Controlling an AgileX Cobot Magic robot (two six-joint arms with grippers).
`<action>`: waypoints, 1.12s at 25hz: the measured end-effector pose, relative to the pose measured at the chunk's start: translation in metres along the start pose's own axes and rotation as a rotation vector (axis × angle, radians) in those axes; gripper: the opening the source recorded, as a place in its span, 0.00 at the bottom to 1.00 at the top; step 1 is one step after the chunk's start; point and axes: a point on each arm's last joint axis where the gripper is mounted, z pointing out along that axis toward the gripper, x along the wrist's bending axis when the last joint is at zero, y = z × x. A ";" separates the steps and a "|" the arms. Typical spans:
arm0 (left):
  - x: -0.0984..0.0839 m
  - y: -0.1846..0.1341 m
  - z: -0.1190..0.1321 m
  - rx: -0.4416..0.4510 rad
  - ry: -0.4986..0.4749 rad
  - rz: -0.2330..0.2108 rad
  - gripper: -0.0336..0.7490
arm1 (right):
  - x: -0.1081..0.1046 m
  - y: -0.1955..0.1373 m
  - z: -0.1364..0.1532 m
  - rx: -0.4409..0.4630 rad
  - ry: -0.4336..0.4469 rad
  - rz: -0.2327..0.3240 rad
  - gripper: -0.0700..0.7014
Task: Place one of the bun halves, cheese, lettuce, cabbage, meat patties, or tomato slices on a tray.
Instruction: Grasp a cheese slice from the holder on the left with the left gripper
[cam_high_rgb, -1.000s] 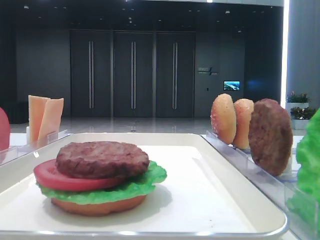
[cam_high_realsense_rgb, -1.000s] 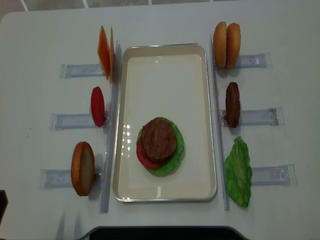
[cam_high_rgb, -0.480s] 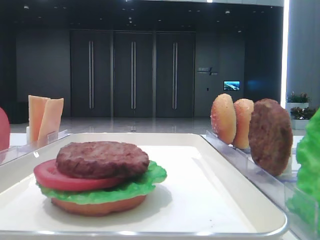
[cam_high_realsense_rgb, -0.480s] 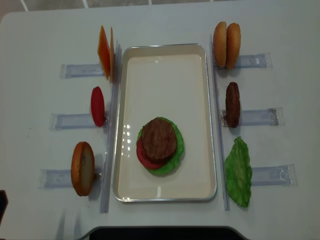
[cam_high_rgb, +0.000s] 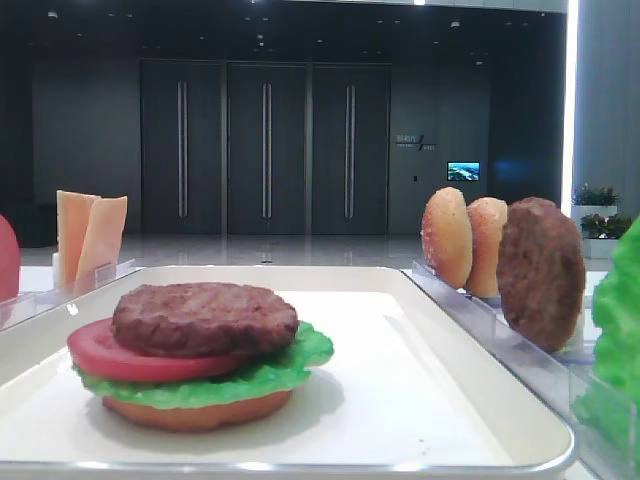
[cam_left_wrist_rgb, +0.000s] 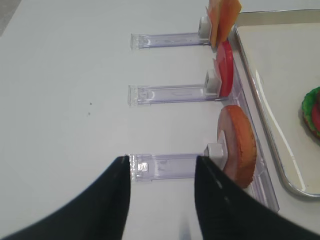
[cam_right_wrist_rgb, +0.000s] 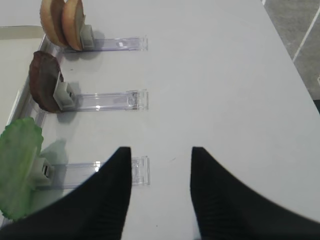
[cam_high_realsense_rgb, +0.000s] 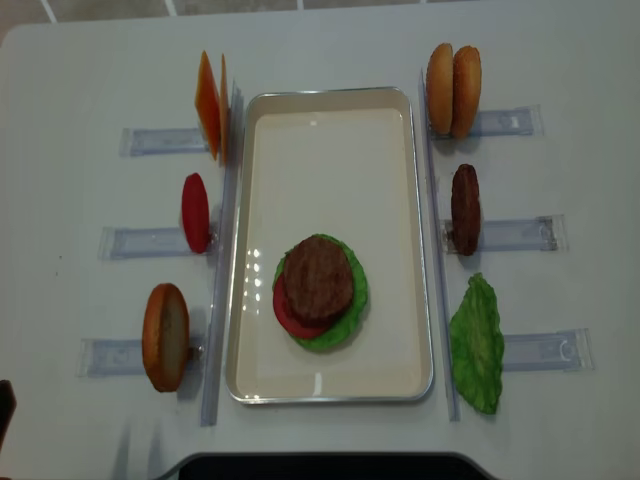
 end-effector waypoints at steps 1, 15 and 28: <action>0.000 0.000 0.000 0.000 0.000 0.000 0.46 | 0.000 0.000 0.000 0.000 0.000 0.000 0.45; 0.002 0.004 -0.007 -0.017 0.019 -0.014 0.46 | 0.000 0.000 0.000 0.000 0.000 0.000 0.45; 0.003 0.084 0.038 0.258 -0.008 -0.103 0.58 | 0.000 0.000 0.000 -0.001 0.001 0.000 0.45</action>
